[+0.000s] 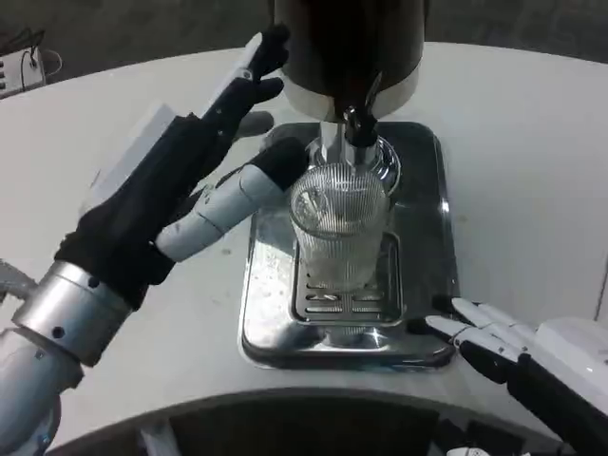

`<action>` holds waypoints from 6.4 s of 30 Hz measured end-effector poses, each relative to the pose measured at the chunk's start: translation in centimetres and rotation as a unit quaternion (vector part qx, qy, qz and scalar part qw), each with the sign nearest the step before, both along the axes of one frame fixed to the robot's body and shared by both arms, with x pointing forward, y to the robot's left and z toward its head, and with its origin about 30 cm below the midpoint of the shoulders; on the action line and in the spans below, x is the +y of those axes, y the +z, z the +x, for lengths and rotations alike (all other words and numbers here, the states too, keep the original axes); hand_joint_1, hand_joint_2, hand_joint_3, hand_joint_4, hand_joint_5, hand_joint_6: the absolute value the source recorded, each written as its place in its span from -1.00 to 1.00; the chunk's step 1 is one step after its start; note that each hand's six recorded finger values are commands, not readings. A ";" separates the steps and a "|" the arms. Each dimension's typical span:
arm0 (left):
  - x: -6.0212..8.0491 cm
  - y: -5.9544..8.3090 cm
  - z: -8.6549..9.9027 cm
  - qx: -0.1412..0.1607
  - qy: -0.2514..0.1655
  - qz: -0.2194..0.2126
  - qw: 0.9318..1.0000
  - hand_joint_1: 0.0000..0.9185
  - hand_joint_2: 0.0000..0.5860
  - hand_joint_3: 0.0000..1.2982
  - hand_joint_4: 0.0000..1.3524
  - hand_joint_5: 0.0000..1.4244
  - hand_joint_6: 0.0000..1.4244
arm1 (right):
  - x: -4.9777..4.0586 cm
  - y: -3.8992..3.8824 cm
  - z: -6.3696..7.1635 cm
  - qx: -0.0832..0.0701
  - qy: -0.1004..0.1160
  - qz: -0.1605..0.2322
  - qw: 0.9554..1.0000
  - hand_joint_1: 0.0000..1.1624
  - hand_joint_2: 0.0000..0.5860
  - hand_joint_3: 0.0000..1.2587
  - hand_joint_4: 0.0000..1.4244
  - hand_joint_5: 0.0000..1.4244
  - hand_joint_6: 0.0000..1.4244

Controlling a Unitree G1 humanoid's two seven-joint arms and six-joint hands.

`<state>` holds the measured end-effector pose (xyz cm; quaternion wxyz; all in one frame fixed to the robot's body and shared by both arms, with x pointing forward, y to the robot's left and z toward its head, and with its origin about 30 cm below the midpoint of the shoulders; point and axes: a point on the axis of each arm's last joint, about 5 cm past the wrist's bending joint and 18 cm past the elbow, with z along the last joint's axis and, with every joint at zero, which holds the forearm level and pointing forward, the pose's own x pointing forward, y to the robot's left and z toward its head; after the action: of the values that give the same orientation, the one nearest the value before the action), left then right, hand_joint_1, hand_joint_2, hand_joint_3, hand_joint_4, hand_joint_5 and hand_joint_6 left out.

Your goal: Grasp the cup under the faucet to collect the drink, then remove the cup.

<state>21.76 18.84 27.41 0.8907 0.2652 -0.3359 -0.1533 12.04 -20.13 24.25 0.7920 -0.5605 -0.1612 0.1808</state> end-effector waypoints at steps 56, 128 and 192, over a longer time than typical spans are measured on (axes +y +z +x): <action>-5.6 3.8 2.0 0.001 -0.021 0.144 0.989 -1.00 -0.84 -1.00 -1.00 -0.99 -0.81 | -0.81 -0.42 -1.2 0.025 -0.022 0.016 0.999 -0.26 0.66 -0.80 -1.00 -0.96 -0.91; -4.4 6.5 2.2 -0.058 0.005 0.305 0.951 -1.00 -1.00 -1.00 -1.00 -1.00 -0.85 | 5.38 -5.30 8.4 -0.019 -0.097 0.352 0.931 0.30 -0.22 -1.00 -0.97 -0.86 -0.88; -1.0 5.0 1.3 -0.122 0.018 0.136 0.983 -1.00 -0.85 -0.92 -1.00 -0.93 -0.76 | 7.72 -4.25 11.9 -0.013 -0.080 0.371 0.925 0.26 -0.20 -1.00 -0.96 -0.86 -0.89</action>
<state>23.05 17.79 32.39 0.8011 0.4067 -0.4135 -0.1481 23.98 -12.41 20.00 0.9528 -0.2402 -0.1822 0.0370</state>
